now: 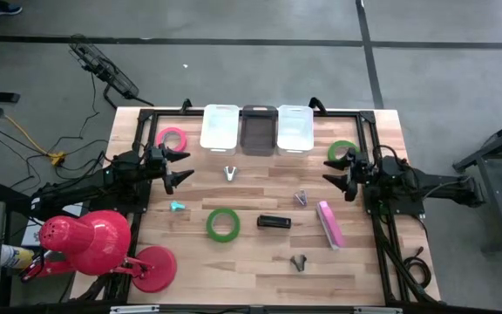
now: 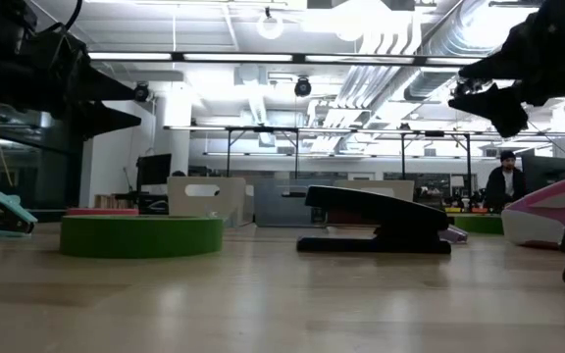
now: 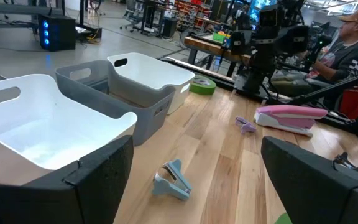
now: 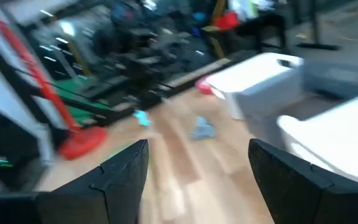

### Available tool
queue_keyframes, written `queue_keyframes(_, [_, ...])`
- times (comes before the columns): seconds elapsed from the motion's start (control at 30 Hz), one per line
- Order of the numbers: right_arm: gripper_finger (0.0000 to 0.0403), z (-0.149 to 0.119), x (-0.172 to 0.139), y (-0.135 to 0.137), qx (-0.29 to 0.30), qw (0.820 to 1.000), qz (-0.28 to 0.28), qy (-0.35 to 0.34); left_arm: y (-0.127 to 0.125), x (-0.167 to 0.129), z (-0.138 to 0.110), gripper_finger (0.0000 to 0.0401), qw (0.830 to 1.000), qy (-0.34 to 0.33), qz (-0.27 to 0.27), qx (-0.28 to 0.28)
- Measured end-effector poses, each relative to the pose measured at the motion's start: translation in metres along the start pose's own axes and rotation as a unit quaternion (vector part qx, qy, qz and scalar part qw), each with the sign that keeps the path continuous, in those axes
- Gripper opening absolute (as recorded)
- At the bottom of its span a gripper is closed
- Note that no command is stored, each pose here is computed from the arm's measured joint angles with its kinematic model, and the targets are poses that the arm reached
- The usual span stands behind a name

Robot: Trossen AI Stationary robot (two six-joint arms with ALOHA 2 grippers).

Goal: Pick and place Stapler, Stapler remover, tape
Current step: Put the top green tape into the right white bin

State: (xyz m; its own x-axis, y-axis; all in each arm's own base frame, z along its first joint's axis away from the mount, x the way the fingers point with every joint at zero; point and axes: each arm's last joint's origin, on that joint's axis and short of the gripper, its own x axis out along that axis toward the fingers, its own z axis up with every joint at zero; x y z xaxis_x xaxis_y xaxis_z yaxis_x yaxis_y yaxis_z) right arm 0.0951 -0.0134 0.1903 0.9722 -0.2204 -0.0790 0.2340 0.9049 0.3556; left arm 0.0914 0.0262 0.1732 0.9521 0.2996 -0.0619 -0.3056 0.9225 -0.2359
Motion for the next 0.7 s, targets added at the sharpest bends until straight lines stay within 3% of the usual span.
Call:
queue_keyframes(0.17, [0.0268,0.02,-0.01,0.002,-0.022,0.994,-0.101,0.044,0.0,0.0,0.0,0.0349,1.0,0.0,0.0,0.0])
queue_keyframes(0.33, [0.0268,0.042,-0.009,0.005,0.031,0.977,-0.205,0.052,0.0,0.0,0.0,0.0349,1.0,0.0,0.0,0.0])
queue_keyframes(0.7, [0.0268,0.101,0.009,0.007,0.042,0.934,-0.315,0.161,0.0,0.0,0.0,0.0349,1.0,0.0,0.0,0.0])
